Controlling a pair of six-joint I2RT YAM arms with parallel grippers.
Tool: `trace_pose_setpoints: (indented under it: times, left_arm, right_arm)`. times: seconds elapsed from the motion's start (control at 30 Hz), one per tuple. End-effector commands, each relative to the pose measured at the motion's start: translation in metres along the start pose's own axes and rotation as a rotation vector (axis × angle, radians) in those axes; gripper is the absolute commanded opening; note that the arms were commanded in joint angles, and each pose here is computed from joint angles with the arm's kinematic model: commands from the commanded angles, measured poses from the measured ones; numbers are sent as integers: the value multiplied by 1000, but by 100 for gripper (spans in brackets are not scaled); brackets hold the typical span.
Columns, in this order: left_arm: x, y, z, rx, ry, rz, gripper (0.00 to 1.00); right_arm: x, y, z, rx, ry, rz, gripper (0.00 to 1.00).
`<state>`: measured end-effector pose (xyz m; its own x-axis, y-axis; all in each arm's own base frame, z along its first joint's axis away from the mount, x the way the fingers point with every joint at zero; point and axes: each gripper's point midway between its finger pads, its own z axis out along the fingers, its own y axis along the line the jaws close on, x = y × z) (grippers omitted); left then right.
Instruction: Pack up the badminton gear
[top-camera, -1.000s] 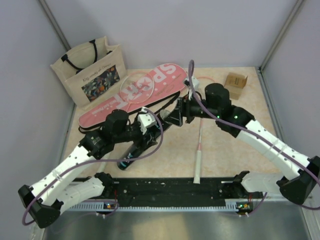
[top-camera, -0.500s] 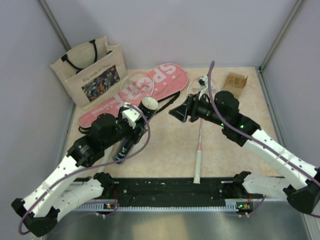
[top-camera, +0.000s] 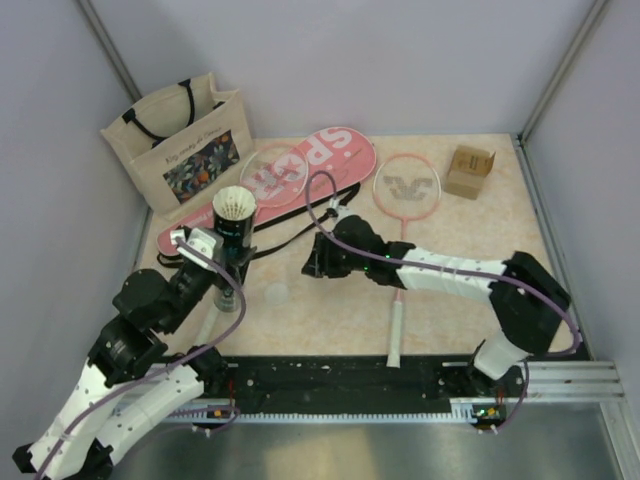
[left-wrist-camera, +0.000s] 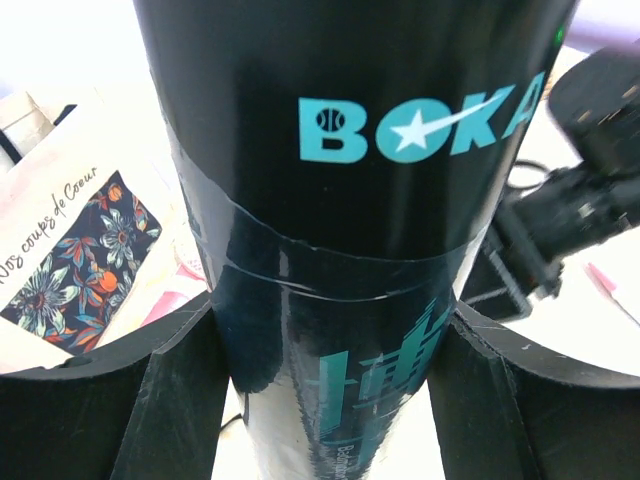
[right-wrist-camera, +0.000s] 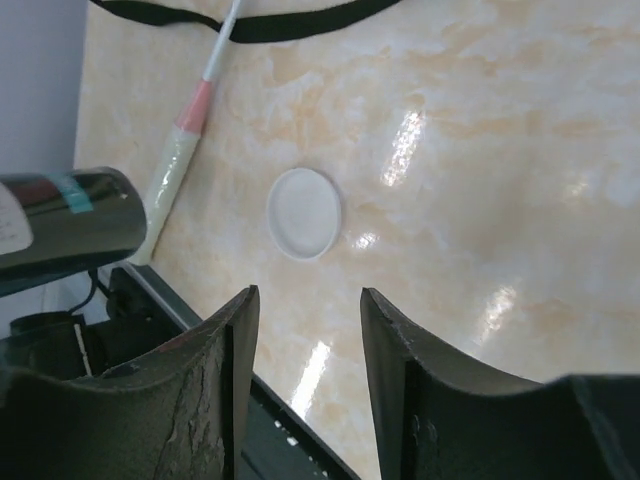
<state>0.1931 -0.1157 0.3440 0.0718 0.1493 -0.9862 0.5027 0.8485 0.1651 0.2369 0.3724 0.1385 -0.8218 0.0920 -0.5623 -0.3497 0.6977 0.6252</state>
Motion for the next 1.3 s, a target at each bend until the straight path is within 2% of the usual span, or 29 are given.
trace_pose_setpoints:
  times: [0.0, 0.2, 0.4, 0.6, 0.67, 0.83, 1.0, 1.27]
  left_arm:
    - [-29, 6, -12, -12, -130, -8, 32]
    - [-42, 15, -37, -46, -224, -29, 31]
    - [-45, 22, -49, -70, -238, -20, 31]
    - [-50, 23, -56, -69, -266, -17, 31]
    - [-52, 23, -57, -67, -272, -15, 31]
    - [-59, 25, -60, -71, -295, -13, 30]
    - [-61, 25, -60, -73, -291, -11, 30]
    - [-57, 23, -57, -64, -279, -16, 30]
  right_arm:
    - [1, 29, 37, -6, -1, -38, 44]
    - [27, 18, 81, 93, 58, -78, 37]
    - [52, 10, 119, 143, 123, -105, 35]
    - [70, -10, 137, 255, 148, -198, 33]
    - [74, -21, 137, 307, 170, -229, 32]
    - [78, -41, 130, 380, 183, -280, 22]
    - [76, -55, 117, 433, 175, -373, 18]
    - [66, -83, 80, 538, 140, -432, 0]
